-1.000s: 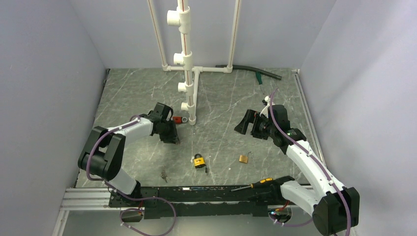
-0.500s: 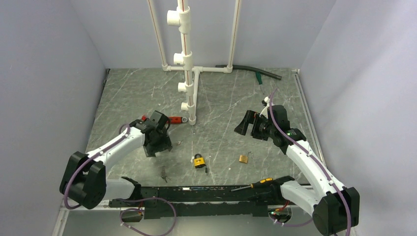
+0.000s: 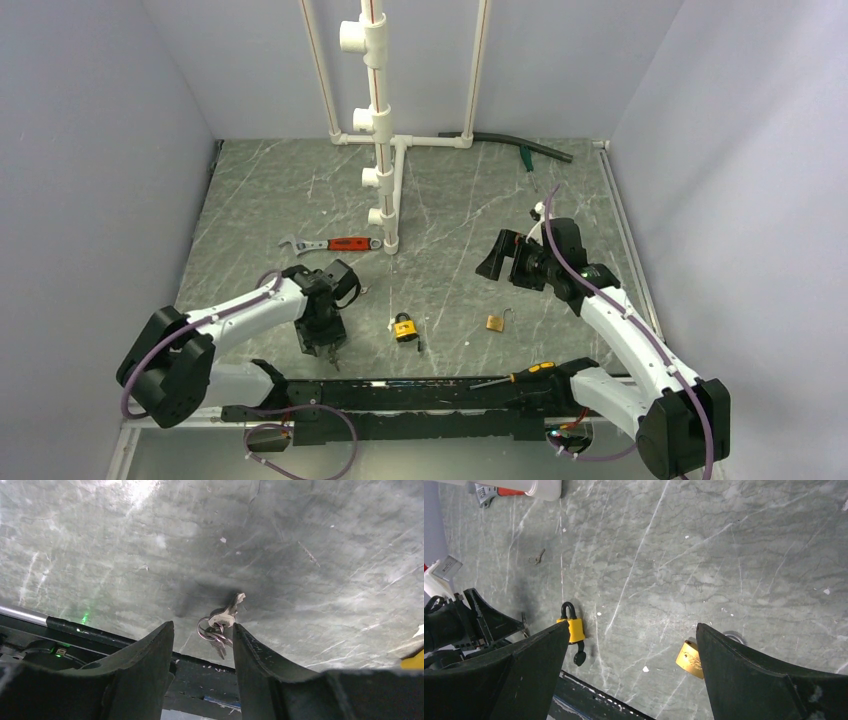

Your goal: Unlock with the key

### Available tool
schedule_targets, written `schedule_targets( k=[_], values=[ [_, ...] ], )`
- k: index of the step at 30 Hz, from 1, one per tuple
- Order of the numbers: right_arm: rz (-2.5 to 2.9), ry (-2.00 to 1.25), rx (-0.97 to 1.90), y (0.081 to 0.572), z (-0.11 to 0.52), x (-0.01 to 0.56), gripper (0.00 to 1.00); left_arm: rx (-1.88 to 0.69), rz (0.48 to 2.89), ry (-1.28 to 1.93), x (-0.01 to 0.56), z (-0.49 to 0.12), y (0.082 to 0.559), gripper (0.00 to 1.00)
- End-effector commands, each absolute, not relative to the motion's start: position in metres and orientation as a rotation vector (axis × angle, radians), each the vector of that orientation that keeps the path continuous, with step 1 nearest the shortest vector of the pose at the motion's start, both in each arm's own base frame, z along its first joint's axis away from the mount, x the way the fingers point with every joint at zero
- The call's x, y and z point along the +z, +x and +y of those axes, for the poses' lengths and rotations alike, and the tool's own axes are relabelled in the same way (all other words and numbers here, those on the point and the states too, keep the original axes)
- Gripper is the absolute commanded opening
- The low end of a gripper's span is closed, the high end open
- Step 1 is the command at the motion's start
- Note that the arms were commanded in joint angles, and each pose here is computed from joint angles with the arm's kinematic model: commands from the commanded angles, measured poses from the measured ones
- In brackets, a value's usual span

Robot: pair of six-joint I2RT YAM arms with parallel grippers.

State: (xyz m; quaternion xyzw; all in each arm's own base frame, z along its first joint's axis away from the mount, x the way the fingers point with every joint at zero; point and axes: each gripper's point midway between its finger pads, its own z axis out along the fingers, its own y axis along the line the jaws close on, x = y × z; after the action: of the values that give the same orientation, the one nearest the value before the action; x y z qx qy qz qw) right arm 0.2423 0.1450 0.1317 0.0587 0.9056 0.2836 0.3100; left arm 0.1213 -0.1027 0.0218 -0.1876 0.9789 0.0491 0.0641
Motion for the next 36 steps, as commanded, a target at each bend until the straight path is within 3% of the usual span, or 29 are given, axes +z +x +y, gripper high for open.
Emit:
schedule_targets(
  k=[1,7,16,21,26,36],
  values=[
    [2.382,0.126,0.765,0.24,0.148,0.134,1.0,0.063,2.929,-0.54,0.023,-0.111,0.126,0.51],
    [2.384,0.136,0.775,0.237,0.149,0.133,1.0,-0.065,2.915,-0.46,0.015,-0.124,0.132,0.44],
    [2.394,0.137,0.772,0.234,0.149,0.131,1.0,-0.061,2.894,-0.383,0.008,-0.124,0.14,0.37],
    [2.39,0.143,0.776,0.232,0.15,0.13,1.0,-0.084,2.893,-0.373,0.002,-0.128,0.142,0.22],
    [2.4,0.14,0.769,0.231,0.149,0.128,1.0,-0.099,2.896,-0.353,-0.001,-0.131,0.144,0.0],
    [2.381,0.122,0.783,0.23,0.153,0.134,1.0,-0.255,2.814,-0.308,0.029,-0.149,0.158,0.0]
  ],
)
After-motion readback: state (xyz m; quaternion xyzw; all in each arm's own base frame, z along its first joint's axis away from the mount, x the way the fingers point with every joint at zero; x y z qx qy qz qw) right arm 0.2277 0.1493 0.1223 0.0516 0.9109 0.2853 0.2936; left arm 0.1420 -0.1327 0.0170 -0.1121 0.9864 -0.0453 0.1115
